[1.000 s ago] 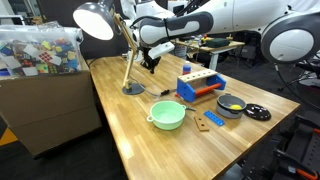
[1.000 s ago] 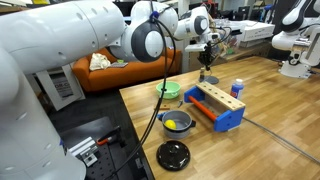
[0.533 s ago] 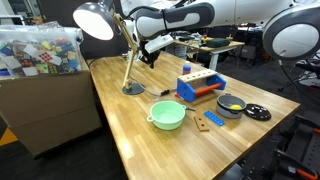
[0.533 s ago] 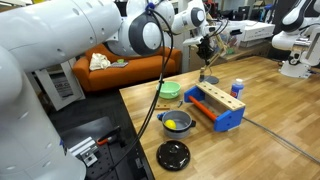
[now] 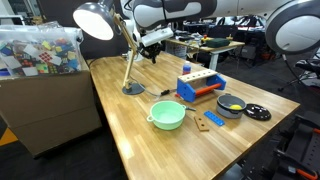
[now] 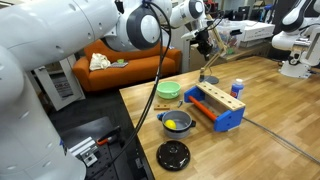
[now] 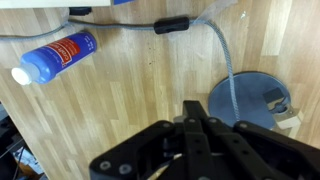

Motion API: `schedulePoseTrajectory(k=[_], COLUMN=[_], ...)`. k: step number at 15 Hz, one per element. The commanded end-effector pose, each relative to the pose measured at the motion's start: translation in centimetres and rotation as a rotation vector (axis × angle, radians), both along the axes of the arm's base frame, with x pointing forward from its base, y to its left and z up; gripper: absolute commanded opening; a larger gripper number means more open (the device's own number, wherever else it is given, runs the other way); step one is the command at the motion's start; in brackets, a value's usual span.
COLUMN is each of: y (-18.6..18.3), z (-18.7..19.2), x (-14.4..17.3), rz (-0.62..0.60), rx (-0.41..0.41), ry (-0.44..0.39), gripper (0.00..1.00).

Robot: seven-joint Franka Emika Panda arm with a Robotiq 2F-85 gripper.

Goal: Turn on the light

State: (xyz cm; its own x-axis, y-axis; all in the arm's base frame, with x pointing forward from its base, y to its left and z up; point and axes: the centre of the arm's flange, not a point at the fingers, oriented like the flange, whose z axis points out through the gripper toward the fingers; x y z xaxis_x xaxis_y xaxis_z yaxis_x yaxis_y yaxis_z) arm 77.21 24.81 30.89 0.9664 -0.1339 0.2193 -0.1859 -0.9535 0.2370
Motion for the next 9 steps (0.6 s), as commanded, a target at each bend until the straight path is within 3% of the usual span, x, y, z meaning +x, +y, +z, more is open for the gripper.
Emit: schedulePoseTrajectory(k=[1, 4, 5, 6, 9], y=[-2.6, -3.1, -3.3, -0.5, -0.8], z=[0.6, 1.1, 1.2, 1.3, 1.3], x=[-7.0, -7.0, -6.9, 0.0, 0.0], rz=[-0.068, -0.116, -0.131, -0.099, -0.114], rx=[0.008, 0.031, 0.046, 0.02, 0.024], ry=[-0.011, -0.017, -0.008, -0.022, -0.021], gripper=[0.0, 0.0, 0.26, 0.03, 0.22])
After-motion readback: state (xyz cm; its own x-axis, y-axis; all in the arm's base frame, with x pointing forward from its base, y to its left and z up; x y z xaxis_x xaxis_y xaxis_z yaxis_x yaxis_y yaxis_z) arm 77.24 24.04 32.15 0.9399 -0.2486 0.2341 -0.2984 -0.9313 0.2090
